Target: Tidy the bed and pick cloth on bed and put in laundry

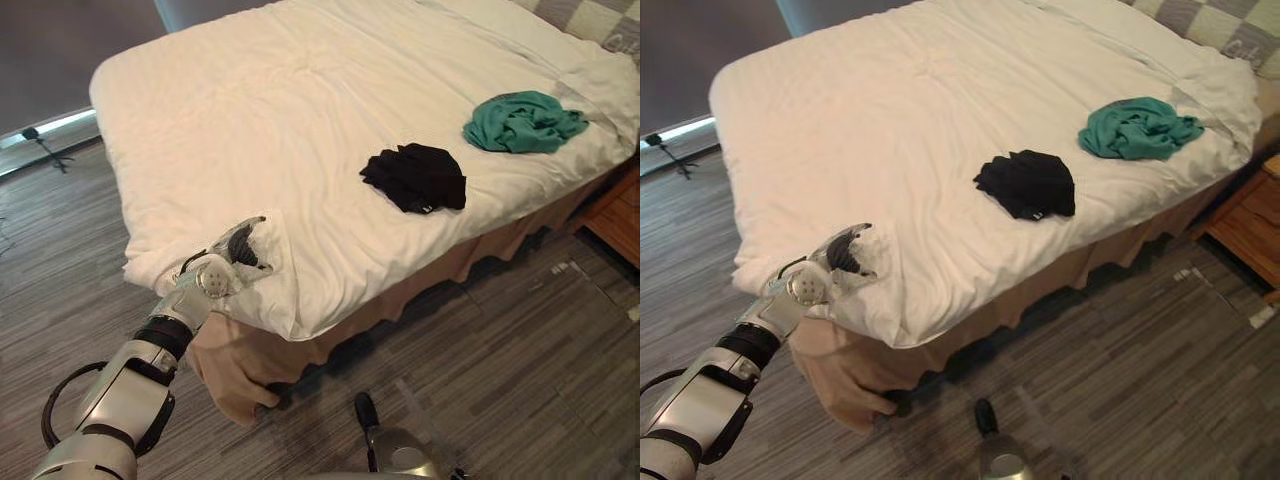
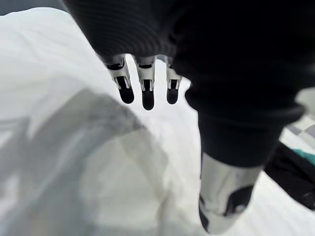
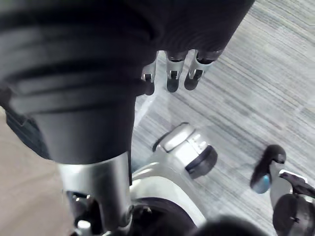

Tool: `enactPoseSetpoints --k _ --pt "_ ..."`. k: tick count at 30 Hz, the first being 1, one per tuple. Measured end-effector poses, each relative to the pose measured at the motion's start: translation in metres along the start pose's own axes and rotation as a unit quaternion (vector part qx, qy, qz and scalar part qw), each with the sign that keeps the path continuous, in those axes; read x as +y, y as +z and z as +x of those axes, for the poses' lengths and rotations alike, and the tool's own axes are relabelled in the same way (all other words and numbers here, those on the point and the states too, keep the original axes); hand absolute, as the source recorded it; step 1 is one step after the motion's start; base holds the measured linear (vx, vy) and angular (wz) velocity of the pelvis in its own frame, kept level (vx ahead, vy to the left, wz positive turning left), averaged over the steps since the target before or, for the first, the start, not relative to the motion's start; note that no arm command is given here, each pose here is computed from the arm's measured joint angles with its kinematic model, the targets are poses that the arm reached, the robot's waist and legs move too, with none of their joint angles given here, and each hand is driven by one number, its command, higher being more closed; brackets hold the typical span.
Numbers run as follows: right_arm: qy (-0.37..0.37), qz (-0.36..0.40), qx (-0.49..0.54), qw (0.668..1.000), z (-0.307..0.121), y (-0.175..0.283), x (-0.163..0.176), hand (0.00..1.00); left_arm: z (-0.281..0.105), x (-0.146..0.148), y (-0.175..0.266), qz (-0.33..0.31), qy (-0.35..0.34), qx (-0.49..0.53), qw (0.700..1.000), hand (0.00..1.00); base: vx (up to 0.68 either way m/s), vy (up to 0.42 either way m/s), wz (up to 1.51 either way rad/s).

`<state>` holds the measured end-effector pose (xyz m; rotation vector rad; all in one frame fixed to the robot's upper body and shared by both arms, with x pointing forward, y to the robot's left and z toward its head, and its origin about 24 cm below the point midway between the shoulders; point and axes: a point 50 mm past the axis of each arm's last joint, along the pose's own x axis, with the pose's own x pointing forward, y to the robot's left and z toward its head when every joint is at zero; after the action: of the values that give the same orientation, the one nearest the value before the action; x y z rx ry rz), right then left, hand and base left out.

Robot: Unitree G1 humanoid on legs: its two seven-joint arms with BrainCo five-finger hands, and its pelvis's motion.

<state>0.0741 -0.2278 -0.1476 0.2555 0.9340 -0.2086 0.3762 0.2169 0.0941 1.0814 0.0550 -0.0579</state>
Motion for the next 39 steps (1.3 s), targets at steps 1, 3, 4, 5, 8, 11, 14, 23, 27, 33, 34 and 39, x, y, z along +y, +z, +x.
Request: enactPoseSetpoints --k 1,3,4,5,8,11,14,23,27,33,34,39 --pt "0.004 -0.006 -0.013 1.0 0.004 0.01 0.001 0.0 0.005 0.016 0.005 0.001 0.026 0.002 1.0 1.0 -0.15 -0.047 0.01" --pt "0.002 -0.013 -0.022 1.0 0.005 0.019 -0.004 0.0 0.005 0.016 -0.001 0.009 0.024 0.02 0.999 1.0 -0.09 -0.035 -0.03" --pt "0.003 -0.021 -0.03 0.999 0.006 0.026 -0.006 0.0 0.005 0.015 -0.002 0.014 0.022 0.028 0.999 1.0 0.0 0.0 0.0" --pt "0.004 -0.025 -0.036 0.999 0.007 0.03 -0.006 0.0 0.005 0.015 -0.003 0.018 0.022 0.032 0.999 1.0 0.0 0.0 0.0" --pt "0.004 -0.029 -0.044 0.999 0.007 0.033 -0.006 0.0 0.003 0.003 -0.007 0.007 0.011 0.041 0.999 1.0 0.0 -0.018 0.15" --pt "-0.008 -0.027 -0.021 0.999 0.004 0.02 -0.014 0.0 -0.003 -0.026 -0.003 -0.019 -0.019 0.034 0.999 1.0 0.03 0.018 0.51" --pt "-0.022 -0.017 -0.014 1.0 0.001 0.015 -0.02 0.0 -0.015 -0.058 0.002 -0.05 -0.051 0.014 0.997 1.0 0.02 0.042 0.71" --pt "-0.082 0.005 0.021 0.996 -0.01 -0.007 -0.039 0.0 -0.115 -0.149 -0.081 -0.179 -0.114 0.176 0.961 0.0 0.05 0.012 0.42" --pt "-0.117 0.074 0.0 0.99 -0.011 -0.003 -0.049 0.0 -0.156 -0.171 -0.103 -0.26 -0.098 0.255 0.926 0.0 0.0 -0.002 0.09" --pt "-0.2 0.205 -0.081 0.955 -0.012 0.026 -0.074 0.0 -0.207 -0.193 -0.139 -0.36 -0.084 0.423 0.827 0.0 -0.01 -0.007 0.02" --pt "-0.22 0.226 -0.093 0.944 -0.015 0.029 -0.082 0.0 -0.235 -0.2 -0.153 -0.361 -0.088 0.482 0.794 0.0 -0.01 -0.016 0.06" --pt "-0.307 0.266 -0.155 0.9 -0.043 0.05 -0.133 1.0 -0.34 -0.217 -0.175 -0.329 -0.136 0.609 0.709 0.0 0.0 -0.008 0.08"
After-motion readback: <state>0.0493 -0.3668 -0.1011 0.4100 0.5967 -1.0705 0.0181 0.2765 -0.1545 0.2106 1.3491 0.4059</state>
